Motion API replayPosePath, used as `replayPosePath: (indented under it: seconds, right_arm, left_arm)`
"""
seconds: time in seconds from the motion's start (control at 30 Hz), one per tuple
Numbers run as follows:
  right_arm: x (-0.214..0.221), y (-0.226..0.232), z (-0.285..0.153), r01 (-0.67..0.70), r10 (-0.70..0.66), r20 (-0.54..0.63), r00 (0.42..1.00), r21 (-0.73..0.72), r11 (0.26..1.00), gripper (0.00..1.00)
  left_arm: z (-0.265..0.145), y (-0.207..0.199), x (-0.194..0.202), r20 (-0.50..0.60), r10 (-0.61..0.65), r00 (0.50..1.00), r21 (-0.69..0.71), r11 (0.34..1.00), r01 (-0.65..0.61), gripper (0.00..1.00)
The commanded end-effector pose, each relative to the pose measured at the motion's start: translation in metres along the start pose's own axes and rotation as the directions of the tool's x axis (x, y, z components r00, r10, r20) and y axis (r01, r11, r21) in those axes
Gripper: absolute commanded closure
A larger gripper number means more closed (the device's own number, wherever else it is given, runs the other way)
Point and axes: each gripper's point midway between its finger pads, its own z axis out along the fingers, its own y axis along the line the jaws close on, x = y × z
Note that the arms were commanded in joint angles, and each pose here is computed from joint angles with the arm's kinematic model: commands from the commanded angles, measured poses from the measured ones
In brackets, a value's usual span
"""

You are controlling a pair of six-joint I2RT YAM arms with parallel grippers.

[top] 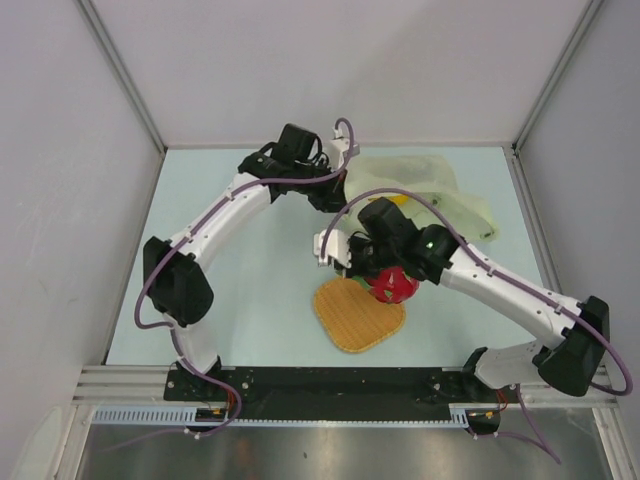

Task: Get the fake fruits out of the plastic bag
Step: Place the fake fruit on the plate.

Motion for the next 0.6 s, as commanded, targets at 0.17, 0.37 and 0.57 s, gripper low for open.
replayPosePath:
  seconds: [0.17, 0.37, 0.57]
  right_arm:
    - [-0.010, -0.004, 0.042, 0.361, -0.360, -0.076, 0.930, -0.001, 0.932, 1.00]
    - [-0.006, 0.004, 0.074, 0.451, -0.454, -0.101, 0.885, -0.050, 0.891, 1.00]
    - [0.000, 0.016, 0.106, 0.521, -0.531, -0.111, 0.840, -0.107, 0.847, 1.00]
  left_arm:
    - [-0.035, -0.011, 0.009, 0.066, -0.027, 0.997, 0.005, 1.000, 0.026, 1.00]
    - [-0.045, -0.015, 0.029, 0.078, -0.028, 0.997, -0.026, 0.999, 0.030, 1.00]
    - [-0.054, -0.018, 0.020, 0.115, -0.064, 0.991, -0.004, 0.998, 0.065, 1.00]
